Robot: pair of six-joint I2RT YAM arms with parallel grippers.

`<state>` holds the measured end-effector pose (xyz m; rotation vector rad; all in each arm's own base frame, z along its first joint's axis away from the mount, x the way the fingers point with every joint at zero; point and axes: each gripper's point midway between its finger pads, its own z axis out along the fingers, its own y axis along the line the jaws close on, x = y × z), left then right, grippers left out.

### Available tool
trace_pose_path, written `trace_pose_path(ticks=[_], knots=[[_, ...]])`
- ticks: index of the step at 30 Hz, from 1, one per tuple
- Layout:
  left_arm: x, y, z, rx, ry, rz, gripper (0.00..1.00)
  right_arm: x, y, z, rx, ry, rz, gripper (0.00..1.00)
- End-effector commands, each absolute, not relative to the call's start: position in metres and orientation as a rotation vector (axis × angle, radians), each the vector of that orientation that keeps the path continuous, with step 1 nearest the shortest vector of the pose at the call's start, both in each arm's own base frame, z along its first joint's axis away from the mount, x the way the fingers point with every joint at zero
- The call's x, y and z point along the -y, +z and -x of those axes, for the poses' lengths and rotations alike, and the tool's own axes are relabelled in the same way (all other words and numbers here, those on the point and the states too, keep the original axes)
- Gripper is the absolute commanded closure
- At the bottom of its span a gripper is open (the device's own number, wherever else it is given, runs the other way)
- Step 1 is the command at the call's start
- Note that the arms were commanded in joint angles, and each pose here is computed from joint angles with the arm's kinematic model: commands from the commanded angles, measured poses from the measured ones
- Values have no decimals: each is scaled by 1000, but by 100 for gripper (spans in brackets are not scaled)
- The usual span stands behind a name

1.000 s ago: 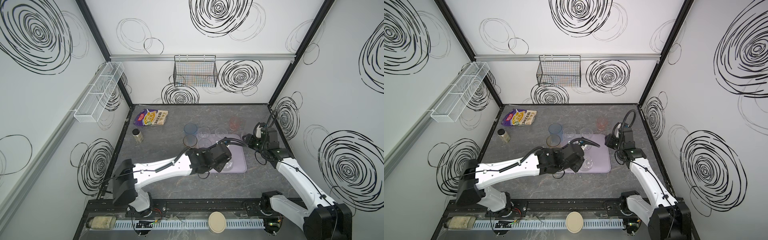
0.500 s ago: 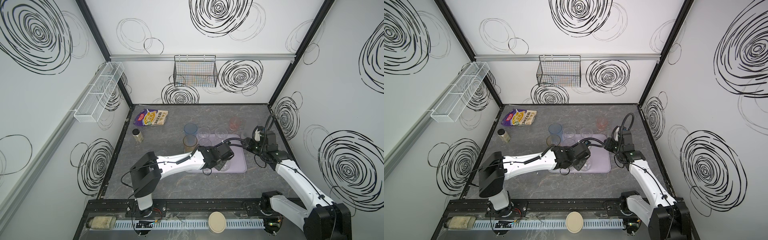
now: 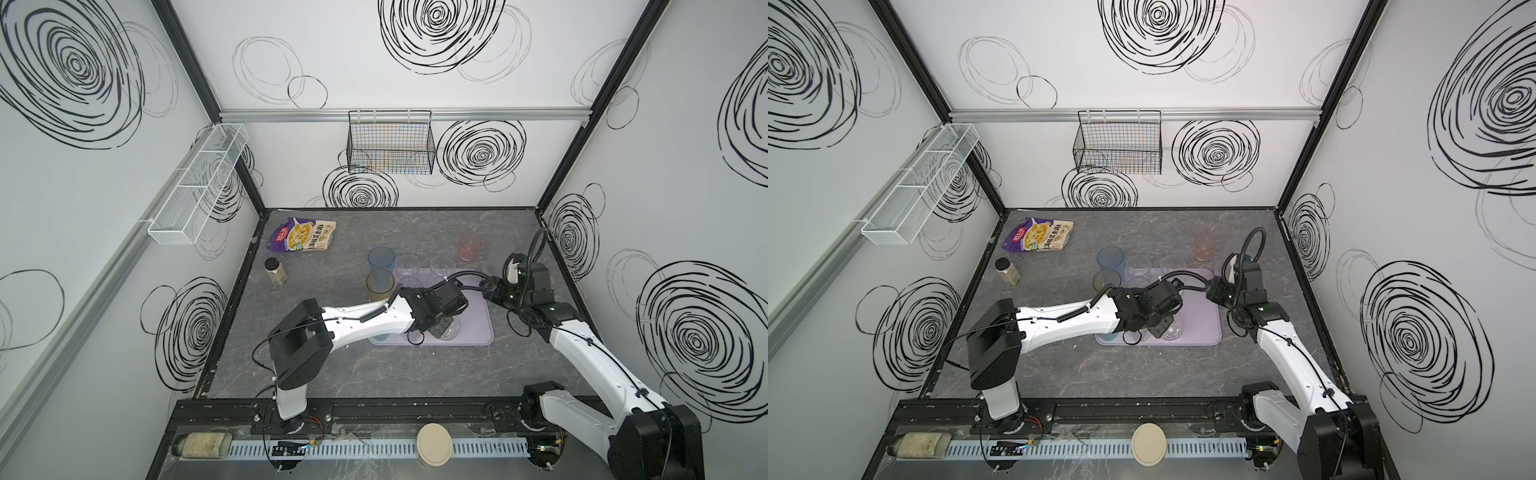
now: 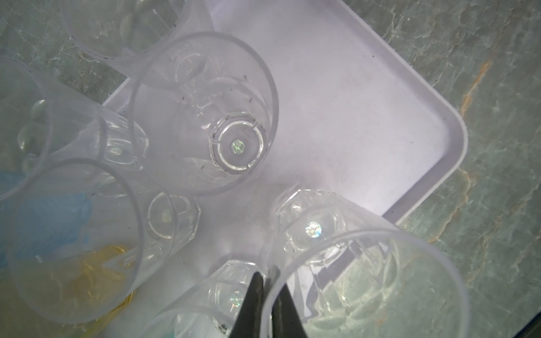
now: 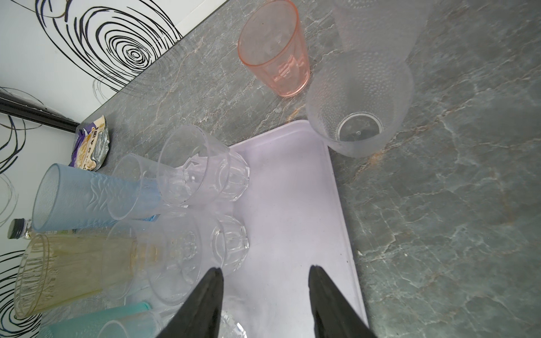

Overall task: Place the glasses into the tray
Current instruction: Place the glass on the tray, then pick up the glass from the top-right of the table.

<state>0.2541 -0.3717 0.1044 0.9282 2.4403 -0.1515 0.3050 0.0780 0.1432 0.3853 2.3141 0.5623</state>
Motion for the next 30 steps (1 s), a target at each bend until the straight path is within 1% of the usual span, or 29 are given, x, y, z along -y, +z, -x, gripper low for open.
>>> trace_pose_path(ticks=[1,7,12,14,17,21,28,30], knots=[[379,120,-264,-2405,-175,-925,79,-79,142,-308,-2303,561,-388,48],[382,134,-268,-2389,-197,-910,78,-87,141,-309,-2309,568,-376,48],[386,162,-269,-2339,-258,-891,75,-89,141,-311,-2309,567,-372,48],[384,180,-271,-2302,-273,-872,72,-89,145,-313,-2302,564,-367,48],[370,209,-282,-2234,-288,-805,62,-91,153,-317,-2293,559,-354,48],[326,240,-306,-2152,-269,-620,50,-100,157,-320,-2291,557,-322,48],[205,268,-341,-2046,-292,-170,28,-126,165,-318,-2279,551,-239,48],[173,267,-348,-2035,-306,-57,25,-131,167,-320,-2276,547,-210,47]])
